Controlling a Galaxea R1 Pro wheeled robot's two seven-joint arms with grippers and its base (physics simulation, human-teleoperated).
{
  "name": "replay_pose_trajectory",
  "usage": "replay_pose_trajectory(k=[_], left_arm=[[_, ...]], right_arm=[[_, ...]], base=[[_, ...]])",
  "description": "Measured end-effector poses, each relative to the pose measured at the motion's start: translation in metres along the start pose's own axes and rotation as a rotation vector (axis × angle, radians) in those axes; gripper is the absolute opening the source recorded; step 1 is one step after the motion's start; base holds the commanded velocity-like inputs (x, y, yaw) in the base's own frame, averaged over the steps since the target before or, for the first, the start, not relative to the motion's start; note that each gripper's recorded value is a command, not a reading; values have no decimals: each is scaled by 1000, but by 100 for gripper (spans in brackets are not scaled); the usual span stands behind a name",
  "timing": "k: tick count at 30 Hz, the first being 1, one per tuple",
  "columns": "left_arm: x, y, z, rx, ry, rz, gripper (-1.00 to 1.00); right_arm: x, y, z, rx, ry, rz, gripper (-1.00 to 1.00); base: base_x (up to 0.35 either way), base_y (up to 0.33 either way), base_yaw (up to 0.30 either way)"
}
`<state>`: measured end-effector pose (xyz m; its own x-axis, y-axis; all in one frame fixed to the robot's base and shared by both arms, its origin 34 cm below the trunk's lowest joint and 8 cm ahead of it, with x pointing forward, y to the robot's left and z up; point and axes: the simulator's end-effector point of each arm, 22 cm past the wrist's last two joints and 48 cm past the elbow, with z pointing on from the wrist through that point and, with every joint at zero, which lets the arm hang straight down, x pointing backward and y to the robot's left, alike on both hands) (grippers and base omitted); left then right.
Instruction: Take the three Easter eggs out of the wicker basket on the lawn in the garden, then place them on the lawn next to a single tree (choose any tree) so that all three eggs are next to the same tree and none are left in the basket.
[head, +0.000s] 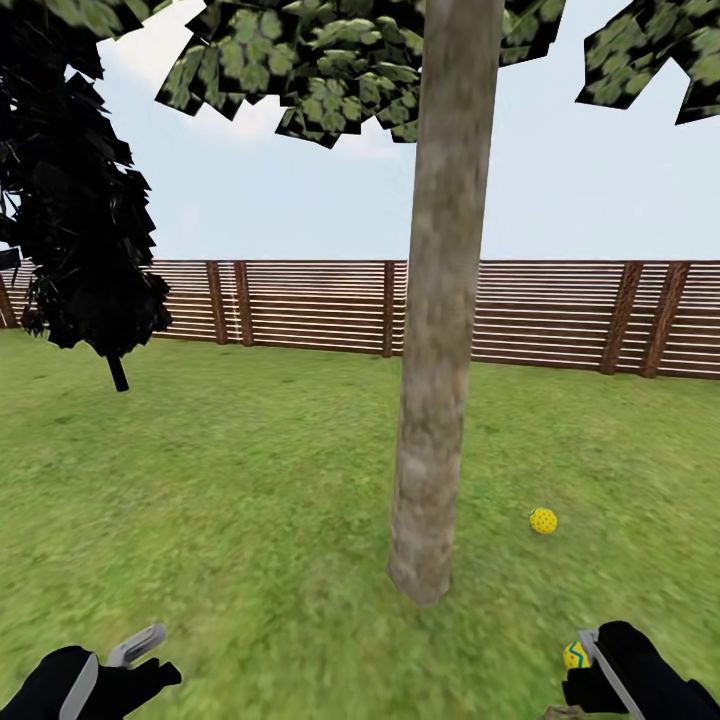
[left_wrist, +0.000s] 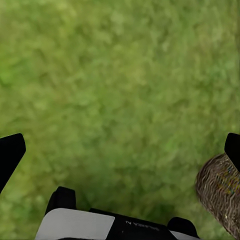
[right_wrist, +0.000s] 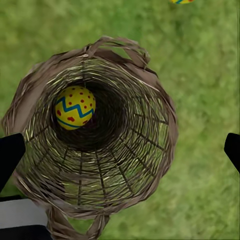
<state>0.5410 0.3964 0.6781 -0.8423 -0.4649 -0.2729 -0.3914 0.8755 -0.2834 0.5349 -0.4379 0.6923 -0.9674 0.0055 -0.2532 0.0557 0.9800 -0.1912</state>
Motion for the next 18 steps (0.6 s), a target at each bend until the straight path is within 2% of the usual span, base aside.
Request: replay_pose_trajectory(k=[18], left_arm=[[8, 7, 26, 2, 0, 0, 100]], right_arm=[[8, 3, 25, 1, 8, 3, 100]], base=[[0, 0, 0]])
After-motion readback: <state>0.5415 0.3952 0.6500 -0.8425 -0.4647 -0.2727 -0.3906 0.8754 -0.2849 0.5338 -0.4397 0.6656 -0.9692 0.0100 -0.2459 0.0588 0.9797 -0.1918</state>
